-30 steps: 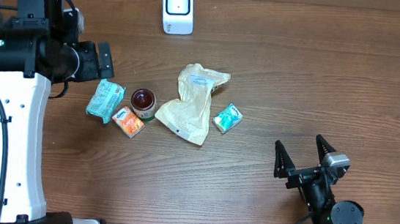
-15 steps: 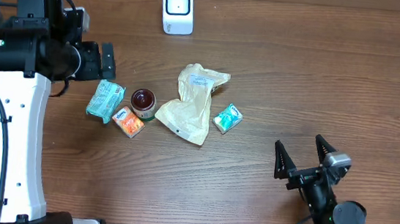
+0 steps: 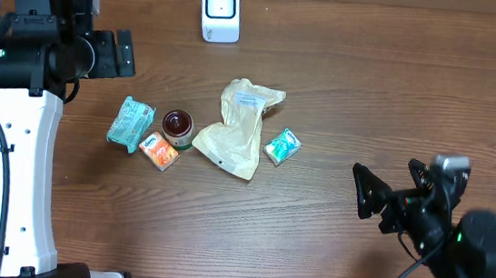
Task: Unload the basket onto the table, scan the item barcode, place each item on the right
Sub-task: 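Move the right gripper from rest toward the green Kleenex pack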
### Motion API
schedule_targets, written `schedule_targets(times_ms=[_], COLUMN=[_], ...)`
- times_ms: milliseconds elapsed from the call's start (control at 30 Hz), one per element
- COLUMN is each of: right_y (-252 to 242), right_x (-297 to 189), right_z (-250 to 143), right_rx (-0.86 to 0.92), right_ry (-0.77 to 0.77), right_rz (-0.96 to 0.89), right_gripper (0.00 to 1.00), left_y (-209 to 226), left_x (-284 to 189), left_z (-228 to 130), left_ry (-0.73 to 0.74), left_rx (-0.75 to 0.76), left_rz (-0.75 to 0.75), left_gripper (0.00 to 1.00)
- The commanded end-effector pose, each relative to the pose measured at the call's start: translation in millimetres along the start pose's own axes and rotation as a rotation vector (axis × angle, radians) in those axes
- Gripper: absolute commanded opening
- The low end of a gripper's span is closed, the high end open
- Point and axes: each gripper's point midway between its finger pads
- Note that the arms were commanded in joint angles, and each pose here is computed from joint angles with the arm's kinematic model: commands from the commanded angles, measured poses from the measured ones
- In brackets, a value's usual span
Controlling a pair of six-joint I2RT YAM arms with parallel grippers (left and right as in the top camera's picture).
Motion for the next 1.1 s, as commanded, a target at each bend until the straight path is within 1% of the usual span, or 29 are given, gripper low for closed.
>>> schedule_targets(times_ms=[0, 33, 67, 100, 167, 300, 333, 433, 533, 567, 733, 867, 900, 967, 1000, 1067], right_y=[20, 19, 19, 16, 12, 7, 7, 4, -1, -3, -9, 1, 4, 10, 16, 28], right_x=[9, 16, 19, 29, 47, 78, 91, 110, 131, 137, 161, 176, 178, 188, 196, 206], right_z=[22, 22, 22, 22, 27, 31, 27, 15, -6, -12, -47, -75, -79, -92, -103, -118], right_rx=[0.033, 0.054, 0.065, 0.082, 0.110, 0.148, 0.161, 0.188, 0.226, 0.244, 0.390, 0.435, 0.446, 0.482, 0.511, 0.539], right_ry=[0.117, 0.184, 0.217, 0.300, 0.414, 0.506, 0.530, 0.588, 0.674, 0.700, 0.826, 0.908, 0.917, 0.941, 0.953, 0.969], right_rz=[0.084, 0.079, 0.073, 0.058, 0.037, 0.026, 0.045, 0.058, 0.065, 0.063, 0.020, -0.005, -0.013, -0.076, -0.133, -0.189], right_gripper=[1.00, 1.00, 1.00, 1.00, 1.00, 1.00, 1.00, 1.00, 1.00, 0.96, 0.65, 0.51, 0.50, 0.47, 0.43, 0.35], left_y=[1, 1, 1, 1, 1, 1, 1, 1, 1, 1, 1, 1, 1, 1, 1, 1], left_x=[-12, -12, -12, -12, -12, -12, -12, -12, -11, -11, -11, -11, -11, -11, -11, -11], left_z=[8, 8, 8, 7, 6, 6, 6, 5, 5, 5, 5, 5, 5, 5, 5, 5], left_ry=[-0.043, -0.042, -0.041, -0.038, -0.033, -0.033, -0.033, -0.030, -0.026, -0.026, -0.026, -0.026, -0.026, -0.026, -0.026, -0.026], left_rx=[0.023, 0.023, 0.023, 0.023, 0.023, 0.023, 0.023, 0.023, 0.023, 0.023, 0.023, 0.023, 0.023, 0.023, 0.023, 0.023], left_rz=[0.015, 0.015, 0.015, 0.015, 0.016, 0.013, 0.013, 0.013, 0.013, 0.013, 0.013, 0.013, 0.013, 0.013, 0.013, 0.013], left_gripper=[1.00, 0.99, 1.00, 0.99, 1.00, 1.00, 1.00, 1.00, 1.00, 1.00, 1.00, 0.99, 0.99, 1.00, 1.00, 1.00])
Point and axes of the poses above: each gripper's point midway between its finger pads, its own x axis out along the fingers, its own y axis along the line the jaws close on, z = x × y, and after that the axes turned 1 degree about -x, right-handed
